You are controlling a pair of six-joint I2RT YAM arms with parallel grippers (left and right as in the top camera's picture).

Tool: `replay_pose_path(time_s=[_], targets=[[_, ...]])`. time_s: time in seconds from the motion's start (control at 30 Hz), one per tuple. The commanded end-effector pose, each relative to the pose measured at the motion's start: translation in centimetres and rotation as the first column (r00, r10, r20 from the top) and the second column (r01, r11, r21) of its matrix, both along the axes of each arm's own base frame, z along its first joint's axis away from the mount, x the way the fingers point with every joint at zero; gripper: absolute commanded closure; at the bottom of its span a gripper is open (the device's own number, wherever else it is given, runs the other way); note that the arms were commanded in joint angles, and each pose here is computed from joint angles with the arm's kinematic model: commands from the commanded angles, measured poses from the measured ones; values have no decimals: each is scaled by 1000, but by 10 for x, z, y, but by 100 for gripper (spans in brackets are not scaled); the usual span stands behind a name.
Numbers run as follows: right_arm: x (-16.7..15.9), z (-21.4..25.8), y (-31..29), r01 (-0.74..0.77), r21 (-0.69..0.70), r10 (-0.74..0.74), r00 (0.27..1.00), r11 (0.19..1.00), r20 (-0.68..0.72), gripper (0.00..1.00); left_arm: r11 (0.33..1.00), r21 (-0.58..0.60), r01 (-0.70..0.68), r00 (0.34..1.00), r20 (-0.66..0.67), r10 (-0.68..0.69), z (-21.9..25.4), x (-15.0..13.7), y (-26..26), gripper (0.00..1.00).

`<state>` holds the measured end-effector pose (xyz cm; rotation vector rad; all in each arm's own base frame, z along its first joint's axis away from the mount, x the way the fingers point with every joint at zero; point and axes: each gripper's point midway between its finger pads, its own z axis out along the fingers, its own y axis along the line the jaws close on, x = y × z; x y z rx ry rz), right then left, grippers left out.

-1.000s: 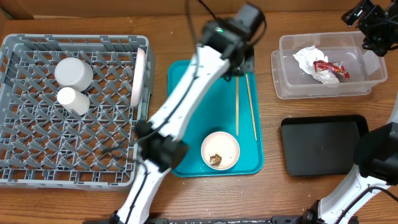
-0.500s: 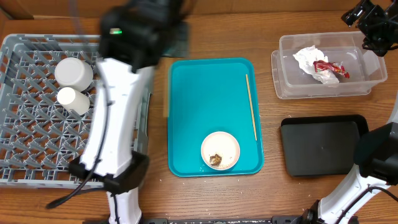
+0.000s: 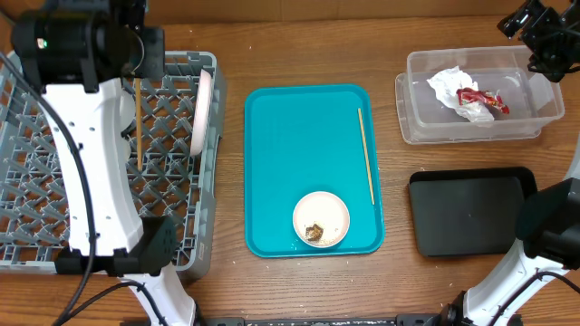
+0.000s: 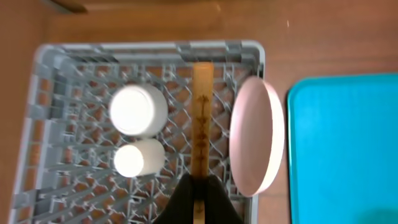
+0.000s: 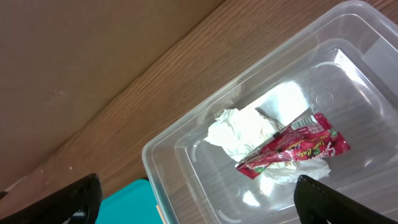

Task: Sort waste into correct bins and load items into the dishwasher
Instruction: 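Insert the chopstick upright into the rack beside the plate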

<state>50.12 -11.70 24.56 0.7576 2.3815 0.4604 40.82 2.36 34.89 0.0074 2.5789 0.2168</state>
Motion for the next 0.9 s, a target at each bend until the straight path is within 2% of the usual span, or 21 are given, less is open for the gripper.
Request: replay_pose_path(time_s=[0.0,0.2,0.5,0.87], targets=[[-5,27,3,2,-20,0,998,1000,55,0,997,-55,56,991,-122,-63,-41,12,-4,96],[-5,27,3,2,-20,0,998,1000,55,0,998,-63,23,965,-261,-38,-98,32,8,96],[-5,27,3,2,-20,-1,998,1000,55,0,998,-68,14,923,-382,-39,-169,58,11,96],[-5,27,3,2,-20,0,998,1000,55,0,998,-69,-7,912,-410,-22,-185,61,20,96]])
